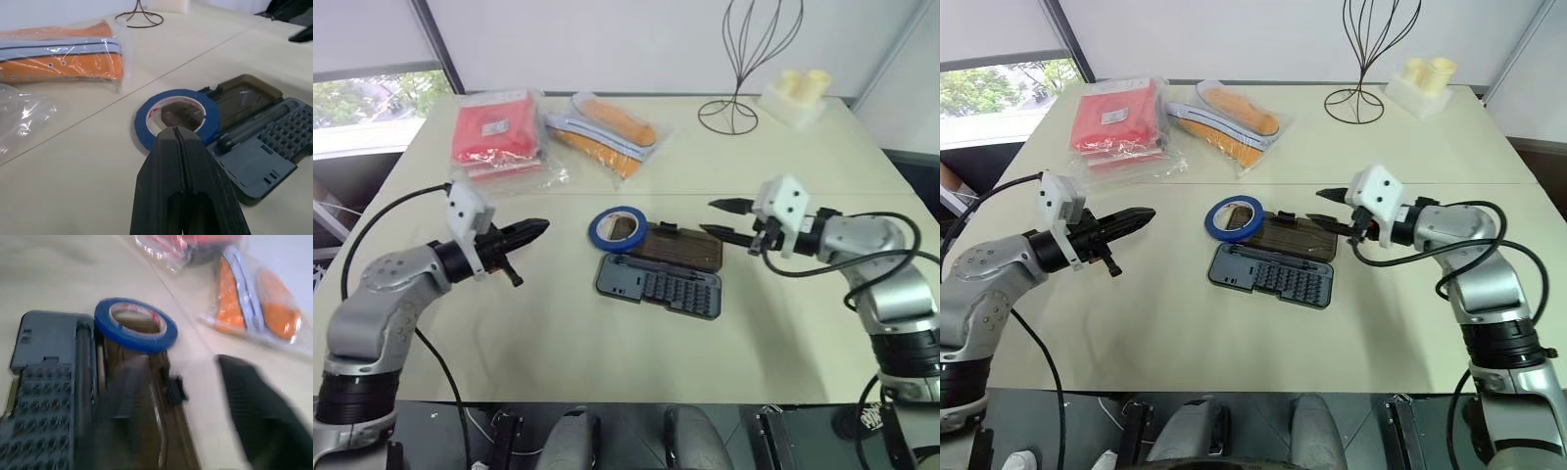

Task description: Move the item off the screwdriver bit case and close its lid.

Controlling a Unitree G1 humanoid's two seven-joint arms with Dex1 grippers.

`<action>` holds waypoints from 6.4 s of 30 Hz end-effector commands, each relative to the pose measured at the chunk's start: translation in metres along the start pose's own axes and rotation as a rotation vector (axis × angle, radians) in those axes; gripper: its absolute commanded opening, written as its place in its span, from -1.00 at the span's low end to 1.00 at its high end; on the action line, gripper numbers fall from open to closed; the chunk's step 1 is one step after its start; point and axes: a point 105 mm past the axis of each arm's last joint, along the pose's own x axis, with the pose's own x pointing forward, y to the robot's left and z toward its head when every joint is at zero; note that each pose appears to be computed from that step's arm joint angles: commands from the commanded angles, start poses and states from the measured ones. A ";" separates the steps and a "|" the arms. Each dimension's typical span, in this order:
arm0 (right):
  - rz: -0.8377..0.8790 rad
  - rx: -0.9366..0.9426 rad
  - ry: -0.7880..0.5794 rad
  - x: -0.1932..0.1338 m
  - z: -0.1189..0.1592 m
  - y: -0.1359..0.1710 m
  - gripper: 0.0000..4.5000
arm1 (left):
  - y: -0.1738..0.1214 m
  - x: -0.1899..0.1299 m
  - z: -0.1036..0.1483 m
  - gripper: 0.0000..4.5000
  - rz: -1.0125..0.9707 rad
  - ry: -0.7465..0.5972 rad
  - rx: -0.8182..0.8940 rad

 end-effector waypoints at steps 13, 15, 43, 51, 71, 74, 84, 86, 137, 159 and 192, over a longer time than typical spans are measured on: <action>0.044 -0.676 -0.085 0.067 0.018 0.020 0.99 | 0.009 -0.002 0.003 -1.00 0.084 -0.033 0.047; 0.055 -0.726 -0.070 0.071 0.011 0.021 0.99 | 0.009 -0.003 0.002 -1.00 0.092 -0.032 0.047; 0.107 -0.882 -0.017 0.115 -0.022 0.029 0.99 | 0.005 -0.007 -0.001 -1.00 0.137 -0.026 0.049; 0.089 -0.854 -0.029 0.123 -0.019 0.030 0.42 | 0.005 -0.008 -0.001 -1.00 0.147 -0.028 0.046; -0.284 -0.531 -0.067 0.083 0.012 -0.034 -0.96 | 0.003 -0.010 -0.003 -1.00 0.168 -0.033 0.048; -0.505 -0.362 -0.037 0.044 0.013 -0.068 -0.96 | 0.003 -0.010 -0.004 -1.00 0.170 -0.030 0.044; -1.420 0.400 0.278 -0.123 -0.081 -0.114 -0.96 | 0.004 0.000 -0.011 -1.00 0.143 -0.026 0.028; -1.549 0.567 0.334 -0.150 -0.103 -0.103 -0.96 | 0.006 0.003 -0.012 -1.00 0.138 -0.024 0.028; -0.873 0.489 0.295 -0.044 -0.050 -0.095 0.99 | 0.003 0.014 -0.014 -1.00 0.097 -0.033 0.010; -0.194 0.469 0.596 -0.007 -0.045 -0.027 0.99 | -0.001 0.008 -0.019 -1.00 0.126 -0.032 0.005; -0.414 0.785 0.791 -0.017 -0.101 0.003 -0.99 | -0.001 0.008 -0.019 -1.00 0.127 -0.017 0.015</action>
